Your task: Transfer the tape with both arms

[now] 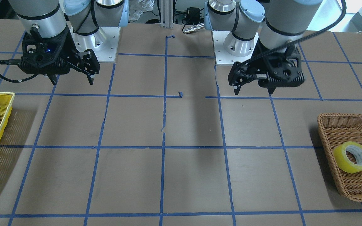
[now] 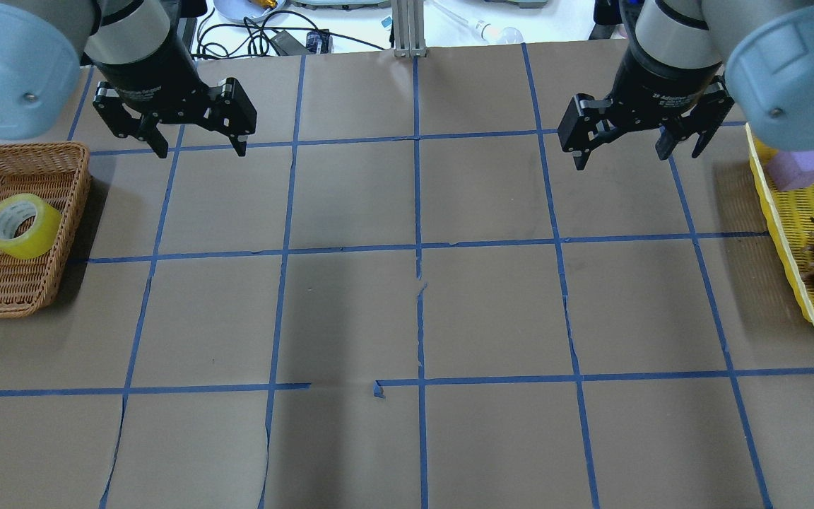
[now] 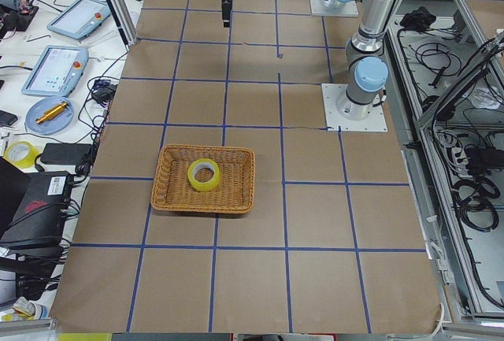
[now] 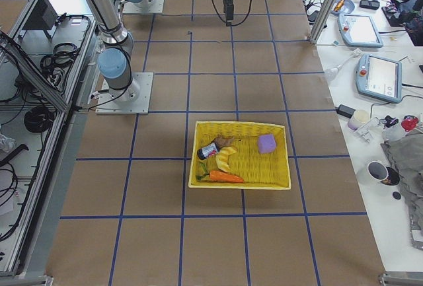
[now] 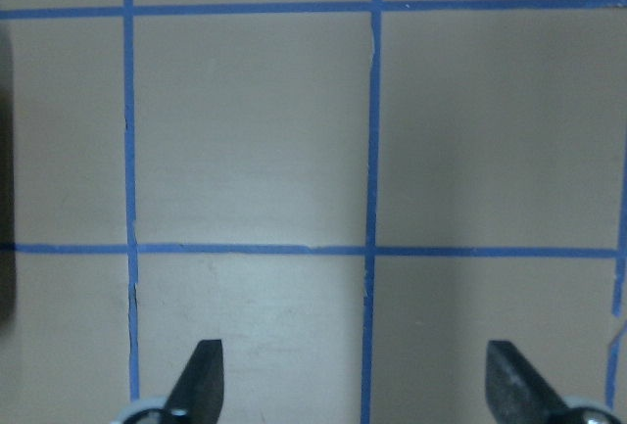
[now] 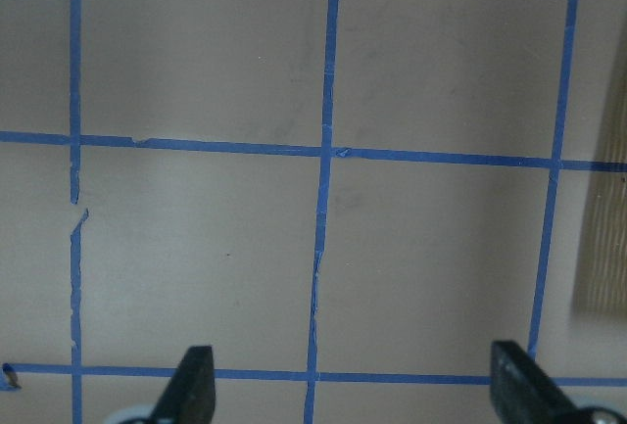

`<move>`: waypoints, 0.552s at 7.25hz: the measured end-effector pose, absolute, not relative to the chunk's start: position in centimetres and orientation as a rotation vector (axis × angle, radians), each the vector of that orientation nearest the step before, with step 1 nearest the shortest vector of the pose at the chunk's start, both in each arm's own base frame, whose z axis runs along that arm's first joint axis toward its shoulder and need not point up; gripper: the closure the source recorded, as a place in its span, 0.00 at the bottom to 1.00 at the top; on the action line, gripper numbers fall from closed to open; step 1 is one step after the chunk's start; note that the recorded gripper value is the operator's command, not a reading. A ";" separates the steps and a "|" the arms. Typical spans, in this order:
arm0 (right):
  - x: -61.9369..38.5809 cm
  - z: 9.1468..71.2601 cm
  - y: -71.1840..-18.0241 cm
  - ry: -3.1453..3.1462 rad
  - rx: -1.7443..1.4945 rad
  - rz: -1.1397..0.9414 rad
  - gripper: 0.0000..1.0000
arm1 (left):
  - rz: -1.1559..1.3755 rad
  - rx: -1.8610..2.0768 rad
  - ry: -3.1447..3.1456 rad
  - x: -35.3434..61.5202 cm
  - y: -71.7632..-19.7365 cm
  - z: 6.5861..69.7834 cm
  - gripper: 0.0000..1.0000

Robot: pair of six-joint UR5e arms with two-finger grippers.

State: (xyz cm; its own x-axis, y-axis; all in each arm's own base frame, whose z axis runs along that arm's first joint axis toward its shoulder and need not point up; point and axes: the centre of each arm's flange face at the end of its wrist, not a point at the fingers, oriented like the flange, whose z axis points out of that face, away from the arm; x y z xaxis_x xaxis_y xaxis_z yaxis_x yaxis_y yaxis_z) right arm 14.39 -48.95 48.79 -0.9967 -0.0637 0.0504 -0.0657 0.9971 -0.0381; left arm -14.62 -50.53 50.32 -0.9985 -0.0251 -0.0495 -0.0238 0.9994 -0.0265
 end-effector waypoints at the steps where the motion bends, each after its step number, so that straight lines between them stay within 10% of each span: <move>1: 14.4 48.8 -48.9 -3.091 0.100 0.062 0.00 | -0.038 -0.051 3.092 -14.7 -48.7 51.9 0.02; 4: 14.4 48.9 -48.7 -3.089 0.097 0.058 0.00 | -0.114 -0.058 3.109 -14.8 -48.1 51.9 0.02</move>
State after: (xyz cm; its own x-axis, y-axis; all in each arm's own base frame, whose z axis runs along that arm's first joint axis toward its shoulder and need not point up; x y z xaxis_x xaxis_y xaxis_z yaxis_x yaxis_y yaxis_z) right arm 14.40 -48.73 48.90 -0.9968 -0.0615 0.0512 -0.0634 0.9974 -0.0358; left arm -14.76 -48.10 51.88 -0.9989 -0.0385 -0.0284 -0.0363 0.9966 -0.0738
